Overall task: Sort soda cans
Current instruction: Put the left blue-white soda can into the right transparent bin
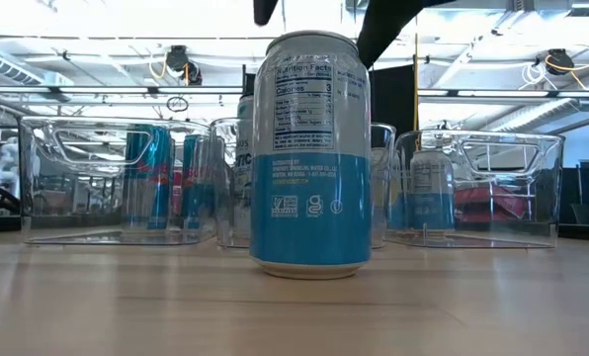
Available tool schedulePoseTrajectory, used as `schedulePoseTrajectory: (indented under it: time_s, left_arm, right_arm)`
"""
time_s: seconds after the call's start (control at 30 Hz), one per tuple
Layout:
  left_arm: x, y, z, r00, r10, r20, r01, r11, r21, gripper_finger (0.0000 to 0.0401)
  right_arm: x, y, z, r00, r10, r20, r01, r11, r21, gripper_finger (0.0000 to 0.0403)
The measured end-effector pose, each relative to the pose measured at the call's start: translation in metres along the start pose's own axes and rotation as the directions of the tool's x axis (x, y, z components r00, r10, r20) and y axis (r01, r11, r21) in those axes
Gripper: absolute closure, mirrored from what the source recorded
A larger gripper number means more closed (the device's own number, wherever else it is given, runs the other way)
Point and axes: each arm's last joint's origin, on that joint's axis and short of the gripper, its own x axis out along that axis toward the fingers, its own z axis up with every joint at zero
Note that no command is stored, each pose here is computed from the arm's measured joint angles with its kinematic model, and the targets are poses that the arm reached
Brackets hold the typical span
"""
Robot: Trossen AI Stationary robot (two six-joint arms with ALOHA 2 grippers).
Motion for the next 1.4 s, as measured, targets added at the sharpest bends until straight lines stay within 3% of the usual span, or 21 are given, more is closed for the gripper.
schedulePoseTrajectory:
  time_s: [0.43, 0.67, 0.8, 0.97, 1.1, 1.27, 1.4]
  left_arm:
    - [0.0, -0.001, -0.002, 1.0, 0.001, -0.016, -0.001, 1.0, 0.007, 0.0228]
    - [0.0, -0.001, -0.002, 1.0, 0.001, -0.016, -0.001, 1.0, 0.008, 0.0228]
    - [0.0, -0.001, -0.002, 1.0, 0.001, -0.016, -0.001, 1.0, 0.008, 0.0228]
    - [0.0, -0.001, -0.002, 1.0, 0.001, -0.014, -0.001, 1.0, 0.003, 0.0228]
    - [0.0, -0.001, -0.002, 1.0, 0.001, -0.014, -0.001, 1.0, 0.003, 0.0229]
    - [0.0, 0.001, -0.002, 0.999, 0.034, -0.005, -0.034, 0.999, 0.009, 0.0228]
    - [0.0, 0.004, 0.0, 0.993, 0.115, 0.031, -0.116, 0.993, 0.033, 0.0228]
  right_arm:
    - [0.038, 0.005, -0.002, 0.995, -0.059, -0.077, 0.06, 0.998, 0.003, 0.0065]
    - [0.04, 0.005, -0.002, 0.995, -0.064, -0.082, 0.064, 0.998, 0.001, 0.0122]
    - [0.037, 0.005, -0.004, 0.993, -0.053, -0.103, 0.055, 0.998, 0.021, 0.0125]
    - [0.005, 0.013, -0.021, 0.994, 0.047, -0.094, -0.048, 0.999, -0.002, 0.0125]
    - [-0.048, 0.003, -0.032, 0.99, 0.125, 0.058, -0.127, 0.991, 0.03, 0.0124]
    - [-0.093, -0.022, -0.035, 0.947, 0.104, 0.304, -0.133, 0.988, 0.076, 0.0124]
    - [-0.109, -0.039, -0.02, 0.944, 0.048, 0.327, -0.07, 0.996, 0.057, 0.0123]
